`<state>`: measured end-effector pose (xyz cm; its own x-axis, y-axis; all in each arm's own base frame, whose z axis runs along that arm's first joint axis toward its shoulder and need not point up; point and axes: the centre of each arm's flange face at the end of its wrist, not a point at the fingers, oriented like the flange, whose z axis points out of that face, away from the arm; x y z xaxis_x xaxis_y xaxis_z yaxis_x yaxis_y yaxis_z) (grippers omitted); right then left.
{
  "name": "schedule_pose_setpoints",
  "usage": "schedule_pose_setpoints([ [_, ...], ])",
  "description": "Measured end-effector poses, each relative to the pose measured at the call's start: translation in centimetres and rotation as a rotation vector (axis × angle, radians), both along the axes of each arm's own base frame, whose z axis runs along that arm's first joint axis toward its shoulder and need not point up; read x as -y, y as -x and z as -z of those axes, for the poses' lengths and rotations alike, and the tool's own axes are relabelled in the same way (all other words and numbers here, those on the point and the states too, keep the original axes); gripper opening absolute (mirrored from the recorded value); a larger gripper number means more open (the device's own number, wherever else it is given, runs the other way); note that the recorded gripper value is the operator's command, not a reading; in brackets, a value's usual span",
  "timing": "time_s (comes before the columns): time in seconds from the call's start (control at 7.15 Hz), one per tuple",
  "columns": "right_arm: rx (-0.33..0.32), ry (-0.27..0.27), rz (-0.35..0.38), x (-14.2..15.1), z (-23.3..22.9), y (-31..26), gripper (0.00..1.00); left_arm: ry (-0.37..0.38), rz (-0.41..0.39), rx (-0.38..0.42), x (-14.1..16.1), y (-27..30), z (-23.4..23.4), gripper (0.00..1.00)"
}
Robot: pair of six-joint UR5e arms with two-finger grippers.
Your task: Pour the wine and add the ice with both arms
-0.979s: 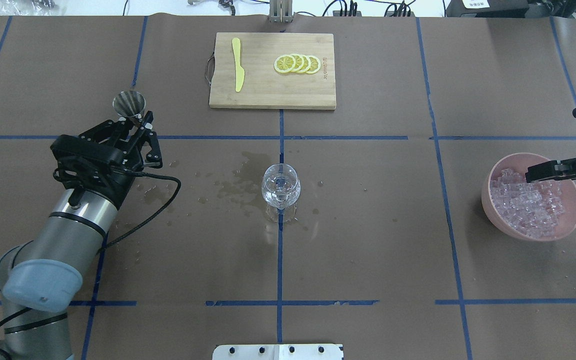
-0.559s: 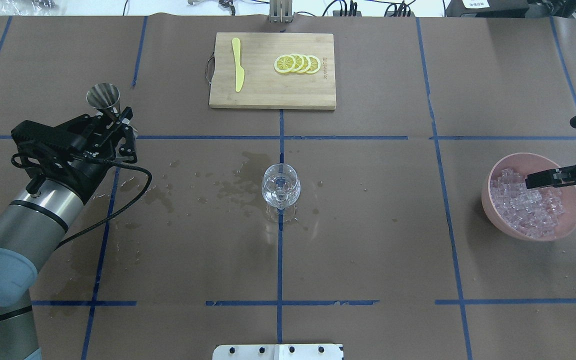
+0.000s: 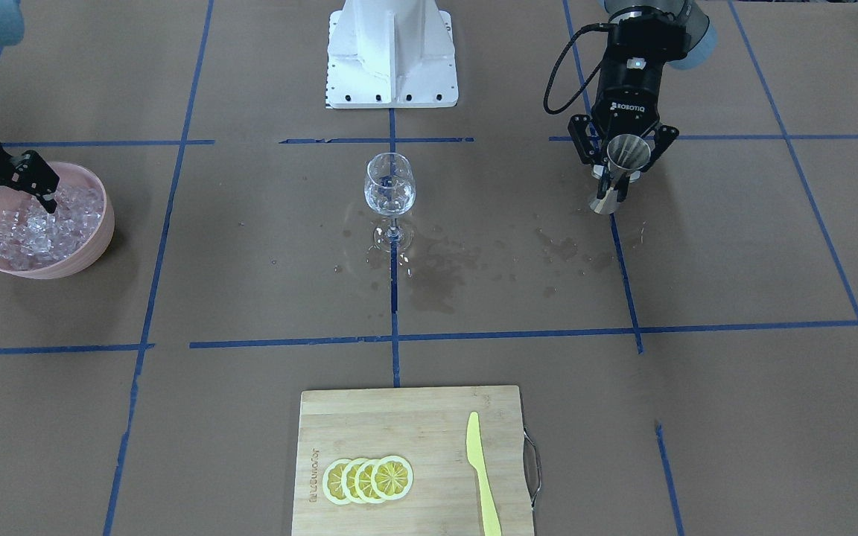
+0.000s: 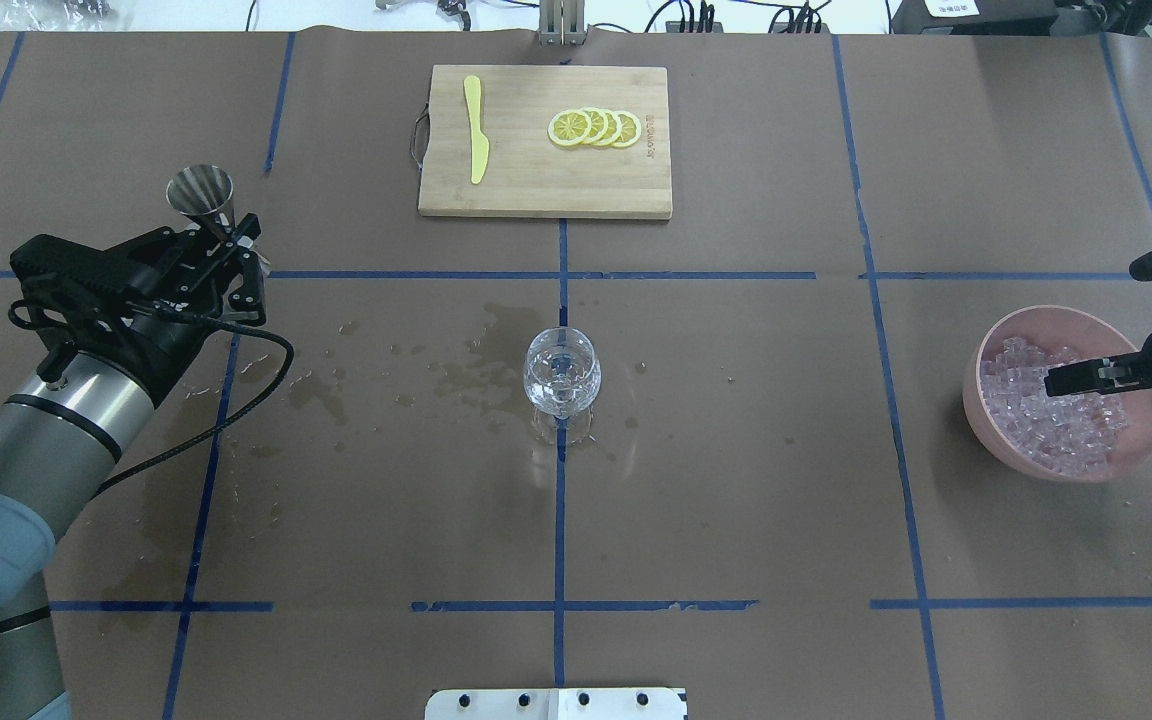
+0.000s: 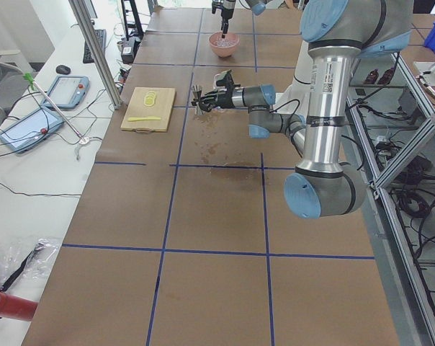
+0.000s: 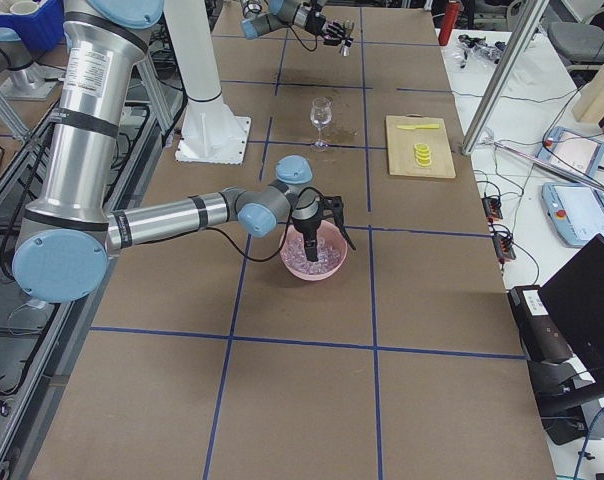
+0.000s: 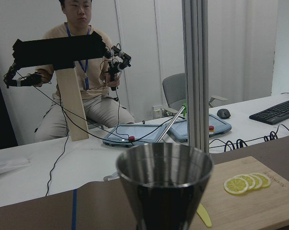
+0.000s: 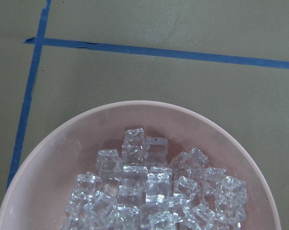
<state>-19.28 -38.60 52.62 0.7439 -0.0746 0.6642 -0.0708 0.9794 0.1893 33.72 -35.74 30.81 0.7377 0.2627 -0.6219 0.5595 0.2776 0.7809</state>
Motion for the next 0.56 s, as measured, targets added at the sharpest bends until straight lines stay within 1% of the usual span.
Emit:
schedule_pose_setpoints([
  [0.28,-0.004,0.01,0.008,-0.2,-0.4,0.6,0.97,-0.001,-0.024,-0.042,-0.9,1.9,-2.8,0.0],
  [0.56,-0.01,0.018,0.013,-0.1,-1.0,0.9,0.96,0.003,-0.03,-0.04,-1.2,2.5,-4.3,0.0],
])
